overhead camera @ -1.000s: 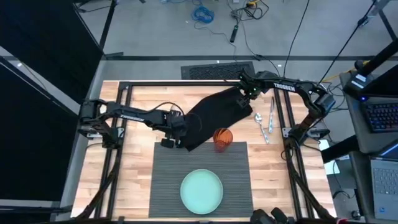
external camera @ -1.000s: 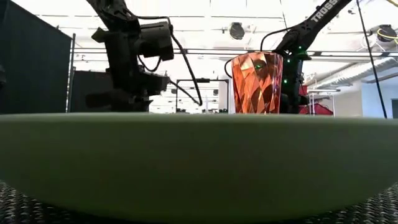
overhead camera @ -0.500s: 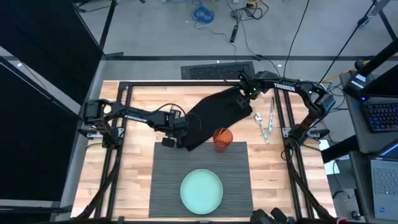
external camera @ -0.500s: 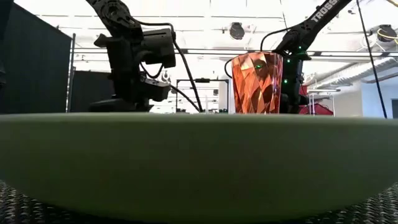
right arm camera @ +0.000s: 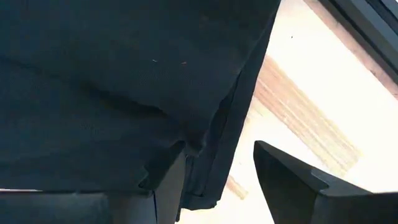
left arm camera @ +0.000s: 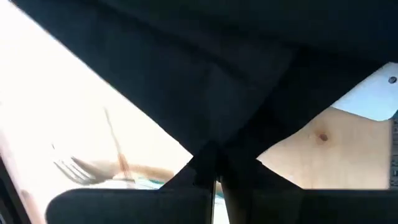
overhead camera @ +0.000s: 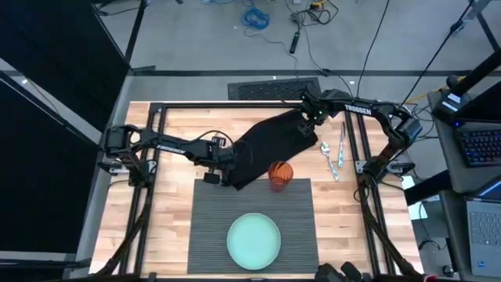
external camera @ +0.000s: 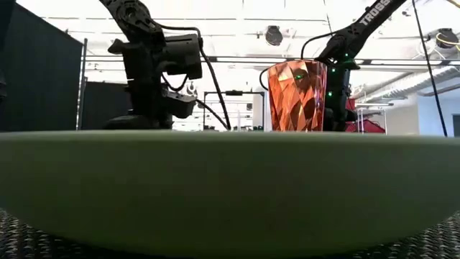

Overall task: Set table place
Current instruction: Fold the black napkin

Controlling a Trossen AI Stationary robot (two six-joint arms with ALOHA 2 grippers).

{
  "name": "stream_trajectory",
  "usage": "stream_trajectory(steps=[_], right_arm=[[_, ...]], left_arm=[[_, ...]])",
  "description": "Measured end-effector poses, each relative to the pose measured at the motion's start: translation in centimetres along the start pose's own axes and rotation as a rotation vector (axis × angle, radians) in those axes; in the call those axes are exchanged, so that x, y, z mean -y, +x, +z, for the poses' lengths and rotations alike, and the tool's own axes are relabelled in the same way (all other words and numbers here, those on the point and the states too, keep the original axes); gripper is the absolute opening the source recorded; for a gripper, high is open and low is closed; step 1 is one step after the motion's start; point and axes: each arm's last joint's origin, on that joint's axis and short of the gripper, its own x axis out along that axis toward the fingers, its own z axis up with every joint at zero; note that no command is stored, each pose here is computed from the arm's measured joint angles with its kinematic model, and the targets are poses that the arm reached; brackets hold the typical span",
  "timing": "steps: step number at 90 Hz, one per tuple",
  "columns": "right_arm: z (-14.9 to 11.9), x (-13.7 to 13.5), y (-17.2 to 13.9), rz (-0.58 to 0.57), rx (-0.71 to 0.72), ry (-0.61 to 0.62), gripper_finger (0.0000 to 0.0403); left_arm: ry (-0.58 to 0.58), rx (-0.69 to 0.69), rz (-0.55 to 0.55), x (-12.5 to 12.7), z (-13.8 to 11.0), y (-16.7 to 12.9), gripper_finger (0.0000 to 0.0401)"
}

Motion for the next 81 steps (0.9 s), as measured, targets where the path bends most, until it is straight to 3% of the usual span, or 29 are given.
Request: stream_trajectory(steps=[43,56,81], right_arm=[[0.0,0.0,0.0,0.0,0.0,0.0,0.0176],[0.0,0.0,0.0,0.0,0.0,0.0,0.0176],[-0.2,0.0,0.0,0.002,-0.019,0.001,0.0176]], left_arm=[[-0.208,0.101,0.085,-1.6,-0.7,-3.3,0.0],[-0.241,0.031,0.072,-2.0,-1.6,-3.0,0.0],[-0.25,0.058,0.064,-2.1,-1.4,-3.1,0.0]])
